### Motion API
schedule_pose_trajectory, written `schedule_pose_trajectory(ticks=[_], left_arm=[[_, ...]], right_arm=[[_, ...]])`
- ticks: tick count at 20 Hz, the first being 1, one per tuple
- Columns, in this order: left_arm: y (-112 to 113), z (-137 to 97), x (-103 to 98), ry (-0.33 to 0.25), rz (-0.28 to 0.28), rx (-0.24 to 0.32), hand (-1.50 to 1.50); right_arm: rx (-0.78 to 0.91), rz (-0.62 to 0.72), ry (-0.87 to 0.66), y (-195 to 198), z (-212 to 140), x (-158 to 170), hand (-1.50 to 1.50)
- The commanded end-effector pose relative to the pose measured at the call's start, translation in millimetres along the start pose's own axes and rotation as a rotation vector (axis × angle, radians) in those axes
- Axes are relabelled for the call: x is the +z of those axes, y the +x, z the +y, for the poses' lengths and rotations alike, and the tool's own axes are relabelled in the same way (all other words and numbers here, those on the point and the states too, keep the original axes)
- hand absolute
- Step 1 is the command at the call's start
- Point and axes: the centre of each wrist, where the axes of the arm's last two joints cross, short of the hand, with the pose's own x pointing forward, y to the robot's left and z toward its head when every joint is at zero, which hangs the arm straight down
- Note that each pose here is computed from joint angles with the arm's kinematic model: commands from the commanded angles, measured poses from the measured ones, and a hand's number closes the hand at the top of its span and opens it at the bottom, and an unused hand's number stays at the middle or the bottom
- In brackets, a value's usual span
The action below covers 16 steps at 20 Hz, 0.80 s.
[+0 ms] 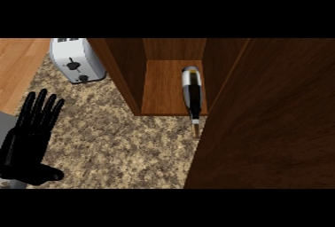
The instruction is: Pick up the wine, place it into the cabinet and close the cabinet
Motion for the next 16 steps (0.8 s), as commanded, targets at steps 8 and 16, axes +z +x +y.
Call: schedule_pose_trajectory(ticks=[8,16], left_arm=[[23,26,-5,-0.036,-0.017,-0.004,-1.50],[25,34,-1,-0.055,-0.005,0.003,-1.50]], right_arm=[[-0.155,-0.157,0.049,37,16,-15,1.50],[-0.139,-0.164,0.055,29,11,-44,1.50]])
